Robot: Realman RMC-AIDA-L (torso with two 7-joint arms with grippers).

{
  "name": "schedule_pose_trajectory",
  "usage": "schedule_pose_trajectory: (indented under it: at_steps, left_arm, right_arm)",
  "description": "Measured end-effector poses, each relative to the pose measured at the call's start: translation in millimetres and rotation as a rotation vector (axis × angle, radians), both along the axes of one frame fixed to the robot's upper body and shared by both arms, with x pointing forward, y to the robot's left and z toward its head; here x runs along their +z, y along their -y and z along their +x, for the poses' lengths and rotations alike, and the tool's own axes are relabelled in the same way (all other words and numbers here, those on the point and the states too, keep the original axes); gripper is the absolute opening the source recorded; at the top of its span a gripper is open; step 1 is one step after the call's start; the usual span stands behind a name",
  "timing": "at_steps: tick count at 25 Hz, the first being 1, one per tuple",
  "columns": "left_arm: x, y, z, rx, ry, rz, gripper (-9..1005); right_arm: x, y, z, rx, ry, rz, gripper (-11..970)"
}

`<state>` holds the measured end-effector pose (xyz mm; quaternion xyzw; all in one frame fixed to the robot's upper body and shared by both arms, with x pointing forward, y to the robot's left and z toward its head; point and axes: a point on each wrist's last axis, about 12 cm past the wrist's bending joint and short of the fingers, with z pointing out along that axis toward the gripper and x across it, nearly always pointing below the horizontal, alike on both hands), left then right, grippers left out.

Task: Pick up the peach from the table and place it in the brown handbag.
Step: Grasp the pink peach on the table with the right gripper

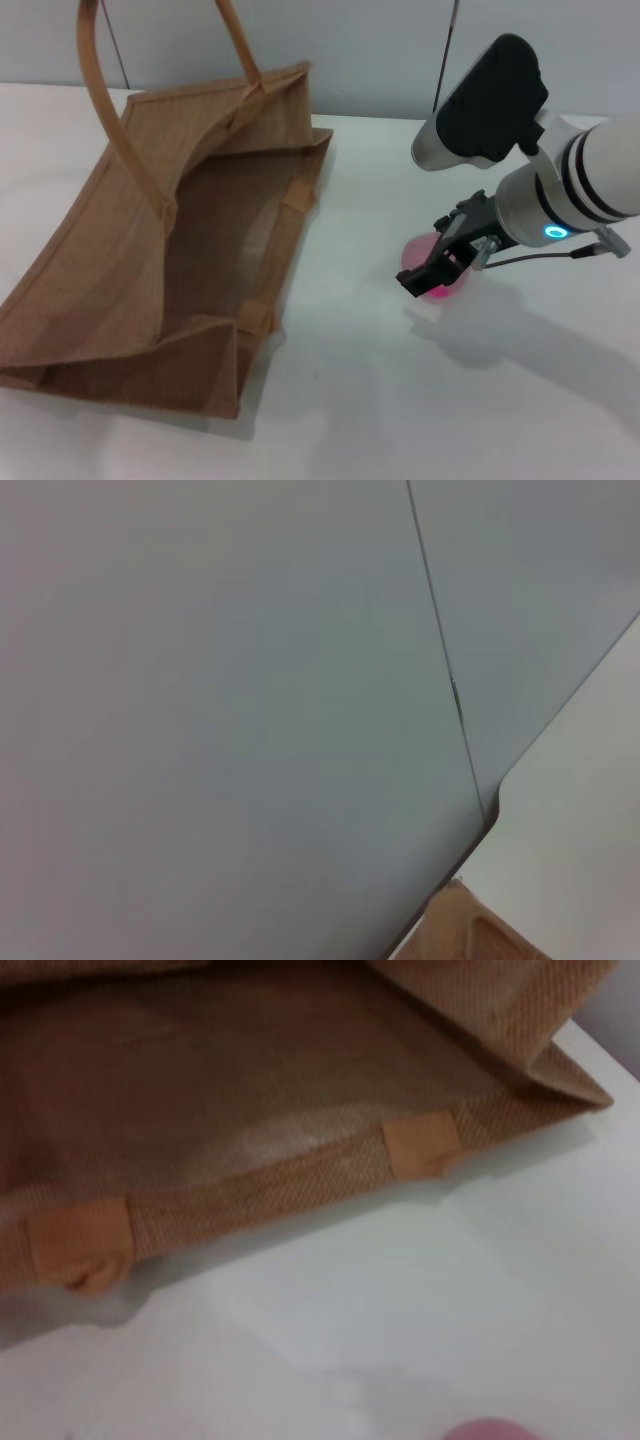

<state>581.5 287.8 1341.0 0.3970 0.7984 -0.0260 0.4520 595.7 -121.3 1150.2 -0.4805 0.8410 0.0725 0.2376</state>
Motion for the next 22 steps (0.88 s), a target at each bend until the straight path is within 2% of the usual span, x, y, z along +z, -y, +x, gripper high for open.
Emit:
schedule_pose_trajectory:
  at_steps: [12, 22]
  left_arm:
    - [1.6, 3, 0.4, -0.011, 0.004, 0.008, 108]
    - [0.1, 2, 1.1, 0.0, -0.004, 0.021, 108]
  right_arm:
    - [-18.4, 9, 5.3, -0.036, -0.021, -0.027, 891]
    - [-2.3, -2, 4.5, -0.003, 0.022, -0.002, 891]
